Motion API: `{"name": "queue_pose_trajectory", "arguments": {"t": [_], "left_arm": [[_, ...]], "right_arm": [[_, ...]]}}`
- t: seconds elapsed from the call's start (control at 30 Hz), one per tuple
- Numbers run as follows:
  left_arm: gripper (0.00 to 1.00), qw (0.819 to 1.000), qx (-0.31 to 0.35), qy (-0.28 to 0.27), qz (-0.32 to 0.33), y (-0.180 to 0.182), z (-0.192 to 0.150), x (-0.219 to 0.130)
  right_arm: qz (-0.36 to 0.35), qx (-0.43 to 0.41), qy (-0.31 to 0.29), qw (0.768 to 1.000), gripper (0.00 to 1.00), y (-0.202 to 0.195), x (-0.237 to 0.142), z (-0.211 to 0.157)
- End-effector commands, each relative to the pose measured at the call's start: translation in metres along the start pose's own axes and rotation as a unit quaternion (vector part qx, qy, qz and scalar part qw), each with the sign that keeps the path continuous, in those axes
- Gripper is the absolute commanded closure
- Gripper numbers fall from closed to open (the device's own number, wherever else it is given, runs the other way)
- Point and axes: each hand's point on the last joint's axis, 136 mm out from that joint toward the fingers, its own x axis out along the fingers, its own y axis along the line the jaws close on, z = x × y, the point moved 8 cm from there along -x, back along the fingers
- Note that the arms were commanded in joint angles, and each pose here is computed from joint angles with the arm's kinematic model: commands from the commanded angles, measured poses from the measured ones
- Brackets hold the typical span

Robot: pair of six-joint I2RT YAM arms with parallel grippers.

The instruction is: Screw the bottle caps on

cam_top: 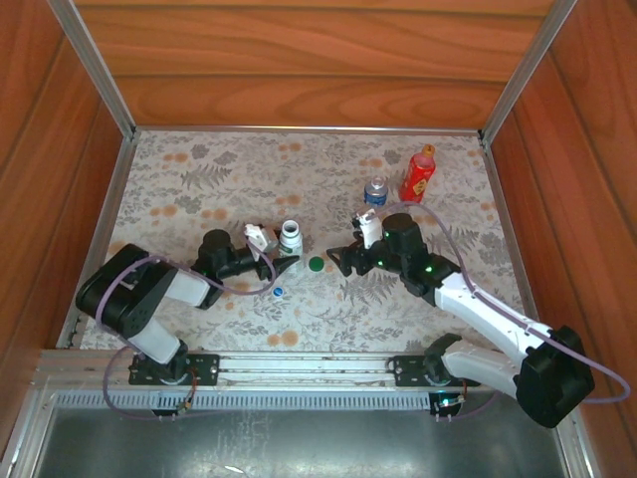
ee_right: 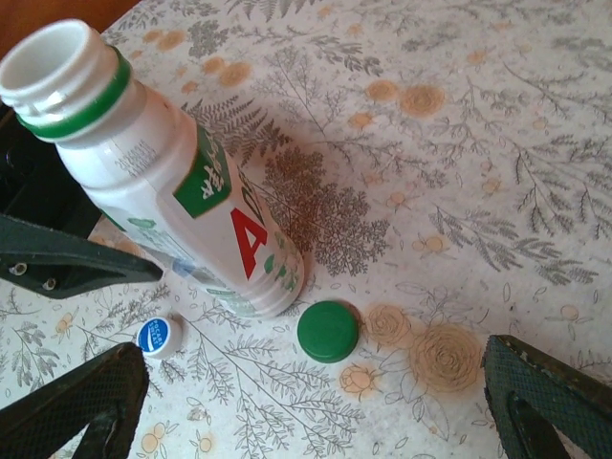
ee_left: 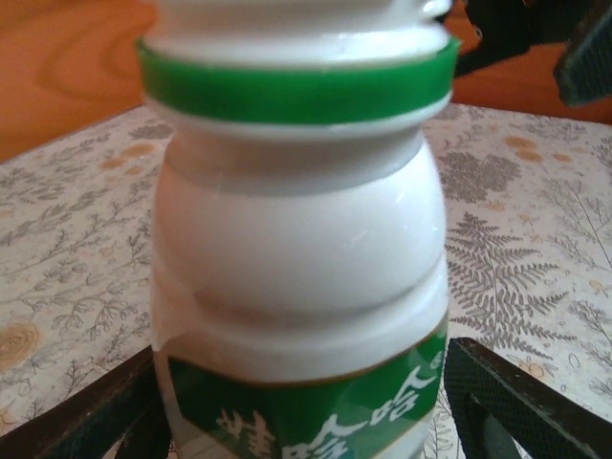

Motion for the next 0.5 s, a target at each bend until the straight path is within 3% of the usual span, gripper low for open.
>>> {"name": "queue_pose_trajectory", "arguments": {"t": [0.0, 0.47], "left_arm": [[0.26, 0.998, 0.014, -0.055, 0.005, -0.0001, 0.0117, 0.0026], [0.35, 0.999, 0.002, -0.044, -0.025, -0.0023, 0.0042, 0.0107]], "right_arm": [[0.005, 0.007, -0.012, 1.0, 0.05, 0.0035, -0.0006, 0.0003], [0.002, 0.012, 0.002, 1.0, 0.05, 0.0041, 0.005, -0.0093]]}}
